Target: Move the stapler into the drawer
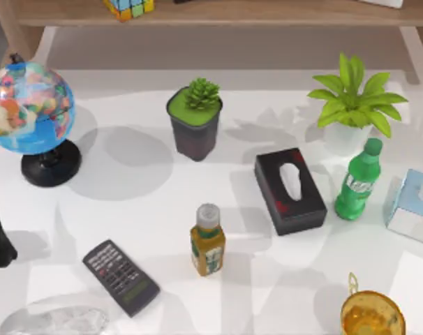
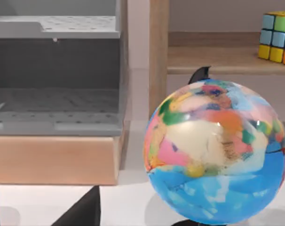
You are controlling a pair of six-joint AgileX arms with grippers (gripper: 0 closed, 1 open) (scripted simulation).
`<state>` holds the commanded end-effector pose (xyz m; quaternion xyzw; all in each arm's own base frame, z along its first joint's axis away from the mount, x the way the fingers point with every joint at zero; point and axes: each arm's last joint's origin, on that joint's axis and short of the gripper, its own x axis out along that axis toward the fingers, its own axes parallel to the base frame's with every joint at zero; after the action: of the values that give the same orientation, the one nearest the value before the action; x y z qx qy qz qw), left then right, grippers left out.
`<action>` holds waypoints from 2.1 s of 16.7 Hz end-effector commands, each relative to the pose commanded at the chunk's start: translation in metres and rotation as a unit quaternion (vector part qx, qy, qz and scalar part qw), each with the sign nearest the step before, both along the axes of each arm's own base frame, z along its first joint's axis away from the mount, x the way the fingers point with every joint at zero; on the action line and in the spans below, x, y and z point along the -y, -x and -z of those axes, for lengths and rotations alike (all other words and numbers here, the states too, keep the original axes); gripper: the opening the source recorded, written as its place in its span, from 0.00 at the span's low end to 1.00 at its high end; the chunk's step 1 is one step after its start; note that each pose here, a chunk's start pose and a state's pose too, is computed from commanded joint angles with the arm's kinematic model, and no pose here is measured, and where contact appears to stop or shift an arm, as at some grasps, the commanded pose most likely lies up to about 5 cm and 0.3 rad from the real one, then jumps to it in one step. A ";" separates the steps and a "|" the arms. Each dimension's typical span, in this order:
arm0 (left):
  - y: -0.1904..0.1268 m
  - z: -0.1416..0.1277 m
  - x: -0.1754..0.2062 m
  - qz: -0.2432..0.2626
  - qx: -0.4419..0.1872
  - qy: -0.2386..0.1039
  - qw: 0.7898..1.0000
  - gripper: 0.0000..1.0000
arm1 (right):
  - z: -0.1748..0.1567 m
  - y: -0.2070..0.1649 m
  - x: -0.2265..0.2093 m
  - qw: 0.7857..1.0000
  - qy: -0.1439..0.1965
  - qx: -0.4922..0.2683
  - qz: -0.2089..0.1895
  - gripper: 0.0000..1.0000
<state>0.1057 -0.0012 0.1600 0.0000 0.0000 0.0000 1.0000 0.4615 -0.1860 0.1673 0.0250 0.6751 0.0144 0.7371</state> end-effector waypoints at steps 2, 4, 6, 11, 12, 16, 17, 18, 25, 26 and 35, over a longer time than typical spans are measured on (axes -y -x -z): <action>0.000 0.000 0.000 0.000 0.000 0.000 1.000 1.00 | -0.017 0.000 0.001 0.999 -0.012 0.029 0.010 0.00; 0.000 0.000 0.000 0.000 0.000 0.000 1.000 1.00 | -0.040 0.005 0.002 0.998 -0.029 0.055 0.025 0.00; 0.000 0.000 0.000 0.000 0.000 0.000 1.000 1.00 | -0.056 0.011 0.004 0.996 -0.047 0.069 0.041 0.00; 0.000 0.000 0.000 0.000 0.000 0.000 1.000 1.00 | -0.058 0.013 0.006 0.994 -0.055 0.073 0.058 0.00; 0.000 0.000 0.000 0.000 0.000 0.000 1.000 1.00 | -0.052 0.010 0.005 0.995 -0.051 0.069 0.056 0.00; 0.000 0.000 0.000 0.000 0.000 0.000 1.000 1.00 | -0.010 0.000 0.003 0.999 -0.024 0.031 0.032 0.00; 0.000 0.000 0.000 0.000 0.000 0.000 1.000 1.00 | -0.001 -0.001 0.003 0.999 -0.015 0.021 0.023 0.00; 0.000 0.000 0.000 0.000 0.000 0.000 1.000 1.00 | 0.005 -0.001 0.003 1.000 -0.008 0.010 0.015 0.00; 0.000 0.000 0.000 0.000 0.000 0.000 1.000 1.00 | 0.014 0.001 0.002 1.000 0.003 -0.009 -0.001 0.00; 0.000 0.000 0.000 0.000 0.000 0.000 1.000 1.00 | 0.014 0.001 0.002 1.000 0.003 -0.009 -0.001 0.08; 0.000 0.000 0.000 0.000 0.000 0.000 1.000 1.00 | 0.014 0.001 0.002 1.000 0.003 -0.009 -0.001 0.75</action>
<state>0.1057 -0.0012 0.1600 0.0000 0.0000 0.0000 1.0000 0.4605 -0.1875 0.1536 0.0219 0.6822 0.0129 0.7308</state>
